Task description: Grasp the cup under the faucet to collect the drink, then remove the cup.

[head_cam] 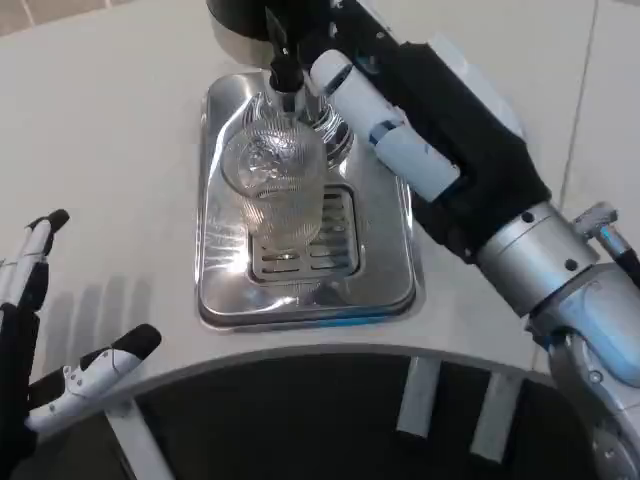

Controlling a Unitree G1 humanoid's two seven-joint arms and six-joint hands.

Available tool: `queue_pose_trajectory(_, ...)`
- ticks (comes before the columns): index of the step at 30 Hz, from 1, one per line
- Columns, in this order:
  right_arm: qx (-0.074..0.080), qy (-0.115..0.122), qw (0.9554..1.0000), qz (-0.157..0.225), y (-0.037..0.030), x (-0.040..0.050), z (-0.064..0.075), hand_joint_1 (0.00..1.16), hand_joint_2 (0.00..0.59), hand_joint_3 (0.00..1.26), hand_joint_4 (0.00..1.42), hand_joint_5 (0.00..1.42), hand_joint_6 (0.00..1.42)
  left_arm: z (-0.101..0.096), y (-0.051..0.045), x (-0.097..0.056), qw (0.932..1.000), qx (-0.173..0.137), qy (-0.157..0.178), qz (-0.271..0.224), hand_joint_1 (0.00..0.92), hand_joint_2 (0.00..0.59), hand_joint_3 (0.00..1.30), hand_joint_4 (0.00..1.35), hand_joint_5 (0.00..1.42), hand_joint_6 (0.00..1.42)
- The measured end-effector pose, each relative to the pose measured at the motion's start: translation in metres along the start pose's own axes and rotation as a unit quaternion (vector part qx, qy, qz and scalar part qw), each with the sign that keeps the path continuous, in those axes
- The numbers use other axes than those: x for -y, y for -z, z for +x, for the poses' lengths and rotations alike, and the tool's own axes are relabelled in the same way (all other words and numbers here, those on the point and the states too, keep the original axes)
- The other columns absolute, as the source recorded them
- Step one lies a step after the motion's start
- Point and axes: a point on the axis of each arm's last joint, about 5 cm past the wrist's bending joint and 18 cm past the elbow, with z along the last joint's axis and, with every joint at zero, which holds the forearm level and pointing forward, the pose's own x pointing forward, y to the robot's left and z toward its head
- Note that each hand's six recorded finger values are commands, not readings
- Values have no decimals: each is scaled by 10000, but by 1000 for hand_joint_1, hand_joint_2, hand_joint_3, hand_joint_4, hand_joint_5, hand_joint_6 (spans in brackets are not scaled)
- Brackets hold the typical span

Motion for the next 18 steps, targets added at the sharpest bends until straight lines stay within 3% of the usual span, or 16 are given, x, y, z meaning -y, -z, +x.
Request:
queue_pose_trajectory(9, -21, -154, 9999, 16, 5, -47, 14, 229, 586, 0, 0, 0, 0, 4, 0, 1, 10000, 25, -2, -14, 0, 35, 95, 0, 156, 135)
queue_pose_trajectory(15, -156, -282, 9992, -219, -28, -15, -20, 26, 549, 0, 0, 0, 0, -3, 12, 7, 10000, -12, 18, -12, 0, 35, 95, 0, 156, 135)
queue_pose_trajectory(18, -213, -353, 9980, -486, -70, -11, -31, 0, 532, 9, 0, 0, 0, -2, 13, 8, 10000, -14, 19, -13, 0, 35, 95, 0, 156, 135)
